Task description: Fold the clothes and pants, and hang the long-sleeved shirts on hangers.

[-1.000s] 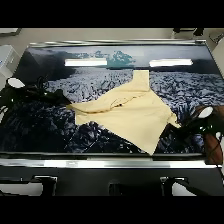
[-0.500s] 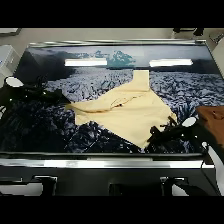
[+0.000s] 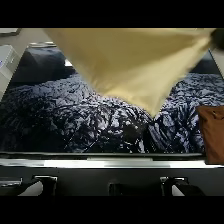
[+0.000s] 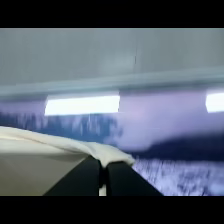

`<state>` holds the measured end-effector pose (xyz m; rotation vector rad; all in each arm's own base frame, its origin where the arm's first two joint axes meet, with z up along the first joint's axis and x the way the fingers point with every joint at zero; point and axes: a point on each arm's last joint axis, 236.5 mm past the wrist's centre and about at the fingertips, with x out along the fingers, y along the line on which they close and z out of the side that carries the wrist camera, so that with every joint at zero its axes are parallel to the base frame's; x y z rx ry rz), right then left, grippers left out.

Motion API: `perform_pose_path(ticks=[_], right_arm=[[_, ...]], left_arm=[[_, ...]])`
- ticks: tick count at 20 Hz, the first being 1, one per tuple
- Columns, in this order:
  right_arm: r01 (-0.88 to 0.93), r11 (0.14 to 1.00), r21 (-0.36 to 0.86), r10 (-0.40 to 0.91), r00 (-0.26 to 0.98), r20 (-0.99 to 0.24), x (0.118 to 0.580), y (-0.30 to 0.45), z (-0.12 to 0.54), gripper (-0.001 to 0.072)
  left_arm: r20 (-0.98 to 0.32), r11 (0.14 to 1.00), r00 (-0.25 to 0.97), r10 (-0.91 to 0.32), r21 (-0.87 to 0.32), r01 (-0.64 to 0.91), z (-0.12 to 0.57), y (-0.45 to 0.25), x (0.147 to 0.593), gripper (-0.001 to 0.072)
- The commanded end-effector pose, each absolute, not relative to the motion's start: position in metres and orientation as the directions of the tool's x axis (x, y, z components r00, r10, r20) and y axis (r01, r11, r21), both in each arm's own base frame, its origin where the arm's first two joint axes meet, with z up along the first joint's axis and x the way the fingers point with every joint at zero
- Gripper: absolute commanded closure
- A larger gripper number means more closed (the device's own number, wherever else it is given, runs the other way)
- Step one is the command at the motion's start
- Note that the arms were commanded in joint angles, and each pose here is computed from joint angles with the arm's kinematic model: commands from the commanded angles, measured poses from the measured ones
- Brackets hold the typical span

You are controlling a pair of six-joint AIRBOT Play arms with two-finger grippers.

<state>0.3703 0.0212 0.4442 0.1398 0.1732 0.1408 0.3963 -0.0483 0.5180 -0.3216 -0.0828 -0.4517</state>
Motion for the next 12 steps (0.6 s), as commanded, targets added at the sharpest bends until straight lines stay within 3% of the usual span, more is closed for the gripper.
perform_pose_path(ticks=[1, 4, 8, 10, 12], right_arm=[[-0.084, 0.994, 0.077, 0.063, 0.968, 0.243, 0.251, 0.013, 0.587, 0.0676], [-0.102, 0.987, 0.123, 0.069, 0.967, 0.246, 0.219, 0.017, 0.588, 0.0676], [-0.113, 0.983, 0.142, 0.059, 0.939, 0.340, 0.221, 0.014, 0.610, 0.0676], [-0.099, 0.983, 0.152, 0.067, 0.976, 0.208, 0.250, 0.014, 0.578, 0.0676], [-0.066, 0.981, 0.180, 0.082, 0.993, -0.082, 0.298, 0.013, 0.503, 0.0676]], left_arm=[[0.522, 0.915, 0.801, -0.292, -0.091, 0.393, 0.648, -0.050, 0.246, 0.0686], [0.560, 0.930, 0.780, -0.280, -0.044, 0.365, 0.651, -0.064, 0.190, 0.0686], [0.623, 0.962, 0.758, -0.196, -0.028, 0.272, 0.665, -0.047, 0.176, 0.0686], [0.548, 0.963, 0.810, -0.209, -0.030, 0.268, 0.648, -0.045, 0.205, 0.0686], [0.359, 0.955, 0.896, -0.260, -0.040, 0.294, 0.600, -0.046, 0.258, 0.0686]])
